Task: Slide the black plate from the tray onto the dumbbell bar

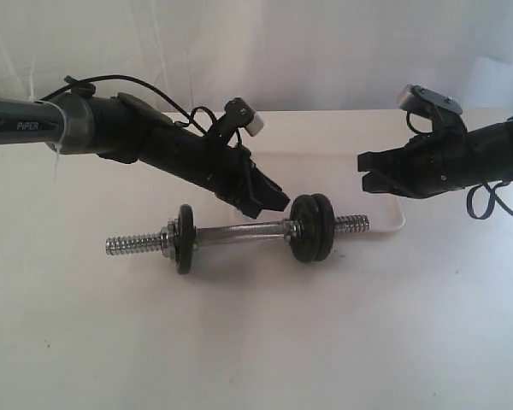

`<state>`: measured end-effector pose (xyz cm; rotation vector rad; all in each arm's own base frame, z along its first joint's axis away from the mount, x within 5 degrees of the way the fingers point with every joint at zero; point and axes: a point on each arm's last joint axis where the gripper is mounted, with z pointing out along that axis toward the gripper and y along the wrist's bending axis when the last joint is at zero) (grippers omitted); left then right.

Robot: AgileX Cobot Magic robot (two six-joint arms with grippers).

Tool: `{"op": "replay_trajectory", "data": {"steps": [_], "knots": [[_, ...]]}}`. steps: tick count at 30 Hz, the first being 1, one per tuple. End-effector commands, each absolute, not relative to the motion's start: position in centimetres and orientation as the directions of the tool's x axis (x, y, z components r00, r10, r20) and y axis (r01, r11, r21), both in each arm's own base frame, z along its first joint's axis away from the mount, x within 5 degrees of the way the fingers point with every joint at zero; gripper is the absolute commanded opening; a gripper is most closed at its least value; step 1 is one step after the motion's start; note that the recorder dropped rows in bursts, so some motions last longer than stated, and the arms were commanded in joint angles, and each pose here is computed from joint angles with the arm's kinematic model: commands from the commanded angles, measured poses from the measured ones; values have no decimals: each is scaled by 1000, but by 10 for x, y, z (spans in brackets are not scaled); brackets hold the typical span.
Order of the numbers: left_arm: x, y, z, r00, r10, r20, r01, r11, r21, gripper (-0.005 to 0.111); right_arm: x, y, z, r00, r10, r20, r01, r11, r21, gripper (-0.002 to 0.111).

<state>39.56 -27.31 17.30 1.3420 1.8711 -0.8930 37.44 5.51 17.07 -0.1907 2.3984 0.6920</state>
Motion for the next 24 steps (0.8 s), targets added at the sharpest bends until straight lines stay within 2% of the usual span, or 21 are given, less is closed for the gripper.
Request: {"op": "replay_trajectory", "data": {"steps": [1, 6, 9, 13, 18, 24], "knots": [[396, -271, 184, -264, 494, -829, 955, 257, -151, 24, 376, 53, 175, -779, 33, -626, -302, 855, 422, 0], [394, -270, 197, -248, 488, -837, 957, 256, -135, 18, 376, 53, 175, -779, 32, -626, -303, 855, 421, 0], [393, -266, 203, -309, 508, -804, 937, 307, -166, 17, 376, 53, 175, -779, 32, -626, -303, 855, 421, 0], [389, -254, 211, -364, 602, -711, 913, 382, -145, 0, 377, 54, 179, -777, 32, -628, -312, 848, 429, 0], [387, -238, 222, -441, 652, -616, 869, 482, -112, 0, 376, 51, 195, -798, 13, -603, -292, 867, 405, 0], [388, -209, 242, -614, 567, -549, 751, 633, -186, 0, 366, 43, 225, -818, 6, -576, -231, 912, 338, 0]]}}
